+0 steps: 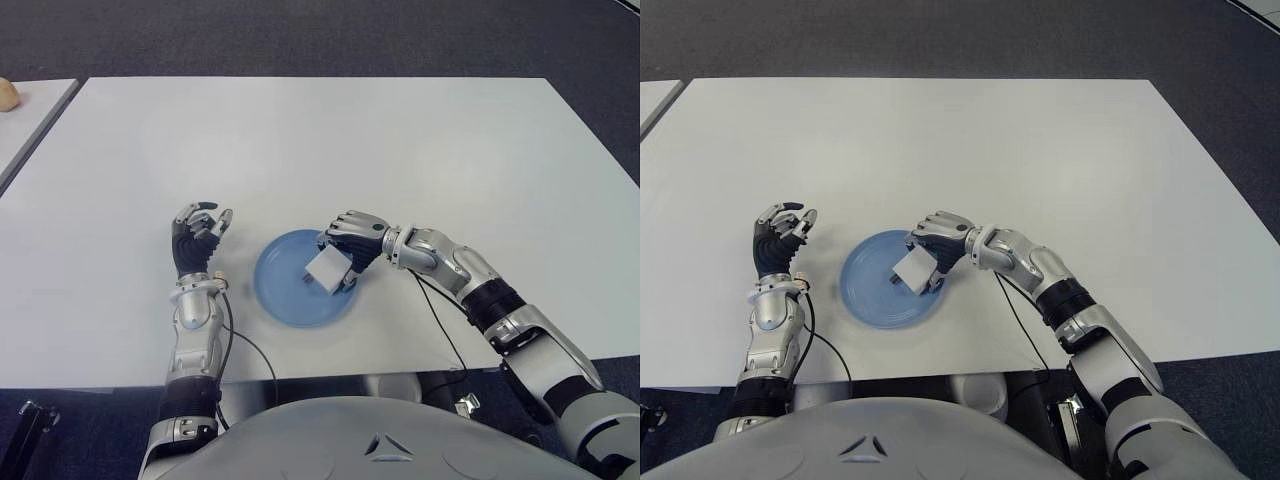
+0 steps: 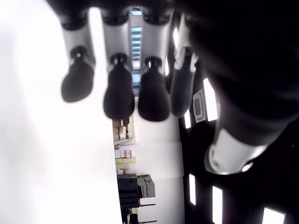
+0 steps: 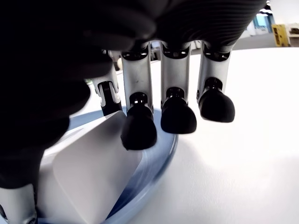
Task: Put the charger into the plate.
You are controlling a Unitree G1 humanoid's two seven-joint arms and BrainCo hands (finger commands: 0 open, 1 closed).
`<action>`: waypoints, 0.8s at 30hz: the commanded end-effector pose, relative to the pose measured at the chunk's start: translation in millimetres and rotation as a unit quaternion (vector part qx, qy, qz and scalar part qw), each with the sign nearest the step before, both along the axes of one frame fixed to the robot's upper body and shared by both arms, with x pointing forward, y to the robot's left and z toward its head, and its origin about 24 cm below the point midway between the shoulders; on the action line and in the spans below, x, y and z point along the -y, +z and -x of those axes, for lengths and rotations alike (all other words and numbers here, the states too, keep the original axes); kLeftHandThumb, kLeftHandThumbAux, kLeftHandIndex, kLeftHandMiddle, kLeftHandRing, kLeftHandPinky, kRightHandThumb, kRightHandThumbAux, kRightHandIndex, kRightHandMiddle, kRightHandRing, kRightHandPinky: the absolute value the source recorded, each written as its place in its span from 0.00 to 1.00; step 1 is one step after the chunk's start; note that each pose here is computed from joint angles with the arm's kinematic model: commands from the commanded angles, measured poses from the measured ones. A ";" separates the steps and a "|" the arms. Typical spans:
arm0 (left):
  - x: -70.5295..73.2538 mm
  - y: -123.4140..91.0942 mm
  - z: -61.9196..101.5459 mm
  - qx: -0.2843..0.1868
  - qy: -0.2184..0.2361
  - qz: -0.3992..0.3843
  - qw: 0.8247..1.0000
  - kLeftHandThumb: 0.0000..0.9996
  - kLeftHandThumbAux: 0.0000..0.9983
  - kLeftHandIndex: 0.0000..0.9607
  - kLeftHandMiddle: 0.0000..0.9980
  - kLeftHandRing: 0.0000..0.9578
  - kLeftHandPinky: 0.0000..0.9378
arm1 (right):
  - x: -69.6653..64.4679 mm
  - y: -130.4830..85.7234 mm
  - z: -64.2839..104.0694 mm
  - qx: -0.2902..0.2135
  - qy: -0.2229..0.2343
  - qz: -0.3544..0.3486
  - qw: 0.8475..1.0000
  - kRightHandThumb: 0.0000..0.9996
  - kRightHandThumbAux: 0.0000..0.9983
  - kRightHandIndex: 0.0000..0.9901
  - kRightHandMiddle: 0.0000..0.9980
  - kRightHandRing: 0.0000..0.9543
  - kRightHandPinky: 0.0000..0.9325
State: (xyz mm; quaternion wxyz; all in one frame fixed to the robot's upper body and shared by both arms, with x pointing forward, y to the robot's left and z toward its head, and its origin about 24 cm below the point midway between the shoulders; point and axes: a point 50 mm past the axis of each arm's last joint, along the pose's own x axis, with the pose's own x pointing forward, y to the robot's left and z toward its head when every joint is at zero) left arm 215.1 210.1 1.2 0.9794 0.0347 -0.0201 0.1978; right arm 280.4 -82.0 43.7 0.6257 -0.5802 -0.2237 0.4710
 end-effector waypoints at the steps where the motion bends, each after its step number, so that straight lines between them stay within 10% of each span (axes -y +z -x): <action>1: -2.8 -4.0 1.7 -0.009 -0.003 -0.005 1.000 0.71 0.72 0.46 0.78 0.78 0.80 | 1.9 1.8 -2.8 -0.003 0.012 0.010 1.000 0.69 0.73 0.43 0.65 0.68 0.69; 8: -3.0 -5.0 0.9 -0.015 -0.003 -0.007 1.000 0.71 0.72 0.46 0.78 0.78 0.80 | 1.8 2.5 -4.6 -0.016 0.006 0.010 1.000 0.68 0.73 0.42 0.45 0.51 0.51; 14: -2.5 -5.0 0.5 -0.018 0.000 -0.004 1.000 0.71 0.72 0.46 0.78 0.78 0.79 | 1.9 3.0 -5.1 -0.010 0.005 0.007 1.000 0.39 0.66 0.12 0.15 0.24 0.34; 24: -2.0 -4.2 0.0 -0.025 0.001 -0.001 1.000 0.71 0.72 0.46 0.77 0.78 0.79 | 4.5 1.9 -5.8 -0.015 -0.006 0.004 1.000 0.42 0.55 0.01 0.00 0.02 0.21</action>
